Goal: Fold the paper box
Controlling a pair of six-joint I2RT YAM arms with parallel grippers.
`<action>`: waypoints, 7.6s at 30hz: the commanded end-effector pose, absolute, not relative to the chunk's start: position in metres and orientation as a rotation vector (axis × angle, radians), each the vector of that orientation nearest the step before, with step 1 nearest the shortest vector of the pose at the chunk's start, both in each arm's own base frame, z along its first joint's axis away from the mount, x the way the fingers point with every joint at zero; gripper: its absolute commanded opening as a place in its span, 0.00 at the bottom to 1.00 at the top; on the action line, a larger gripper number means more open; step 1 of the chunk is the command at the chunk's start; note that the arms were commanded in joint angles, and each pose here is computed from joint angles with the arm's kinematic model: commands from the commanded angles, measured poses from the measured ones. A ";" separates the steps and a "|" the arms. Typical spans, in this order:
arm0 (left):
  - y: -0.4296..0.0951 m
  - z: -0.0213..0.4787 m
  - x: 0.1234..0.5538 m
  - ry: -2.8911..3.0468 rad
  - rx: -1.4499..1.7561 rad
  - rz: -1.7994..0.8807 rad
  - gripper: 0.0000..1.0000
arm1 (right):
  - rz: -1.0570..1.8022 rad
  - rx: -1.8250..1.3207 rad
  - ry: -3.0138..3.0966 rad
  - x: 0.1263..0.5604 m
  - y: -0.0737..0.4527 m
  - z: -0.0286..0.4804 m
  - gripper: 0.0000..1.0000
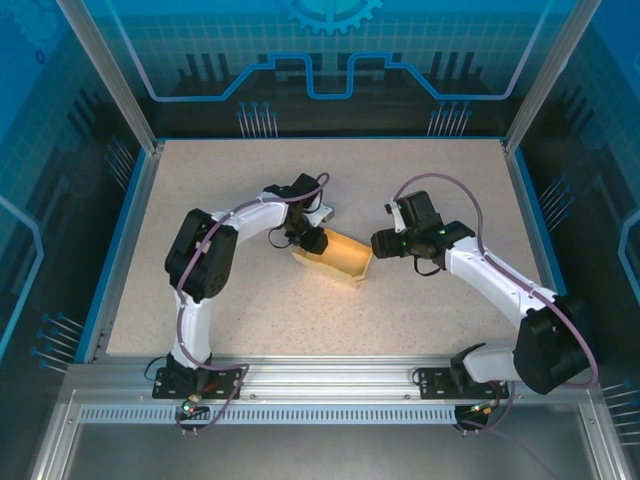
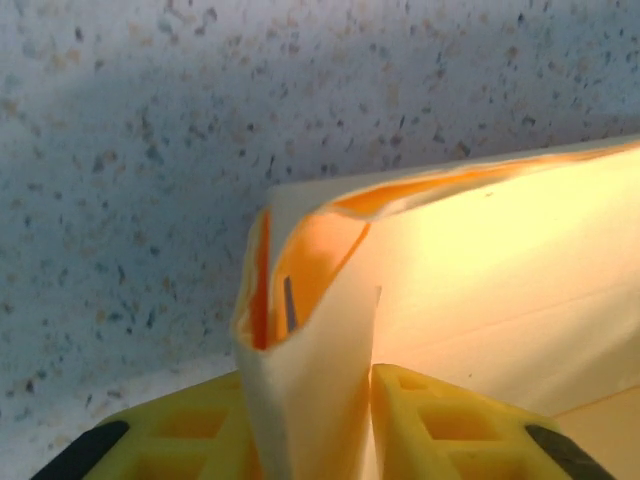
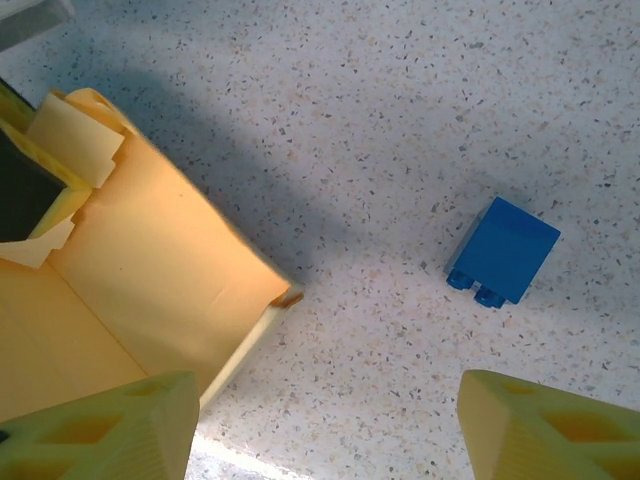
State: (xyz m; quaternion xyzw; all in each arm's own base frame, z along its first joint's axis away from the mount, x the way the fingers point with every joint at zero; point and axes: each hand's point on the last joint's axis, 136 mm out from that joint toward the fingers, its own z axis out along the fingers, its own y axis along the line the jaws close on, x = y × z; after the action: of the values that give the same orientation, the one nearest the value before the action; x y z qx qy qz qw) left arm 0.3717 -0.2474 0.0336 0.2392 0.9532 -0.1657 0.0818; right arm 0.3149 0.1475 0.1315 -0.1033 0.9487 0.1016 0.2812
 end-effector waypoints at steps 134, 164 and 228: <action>-0.168 0.069 0.367 2.346 -0.116 -0.571 0.64 | 0.819 -0.384 2.648 0.360 0.197 0.064 0.61; -0.155 0.075 0.357 2.334 -0.115 -0.554 0.65 | 0.260 -0.609 2.752 0.329 0.193 0.029 0.23; -0.156 0.092 0.394 2.345 -0.135 -0.635 0.69 | 0.627 -0.213 2.586 0.290 0.189 0.083 0.66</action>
State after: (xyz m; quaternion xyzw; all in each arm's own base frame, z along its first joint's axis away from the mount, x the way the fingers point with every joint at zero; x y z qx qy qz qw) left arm 0.3776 -0.1449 0.0867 -0.0612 0.9048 -0.2199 0.3594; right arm 0.3021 0.1710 0.0831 -0.1047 0.9499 0.1528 0.2518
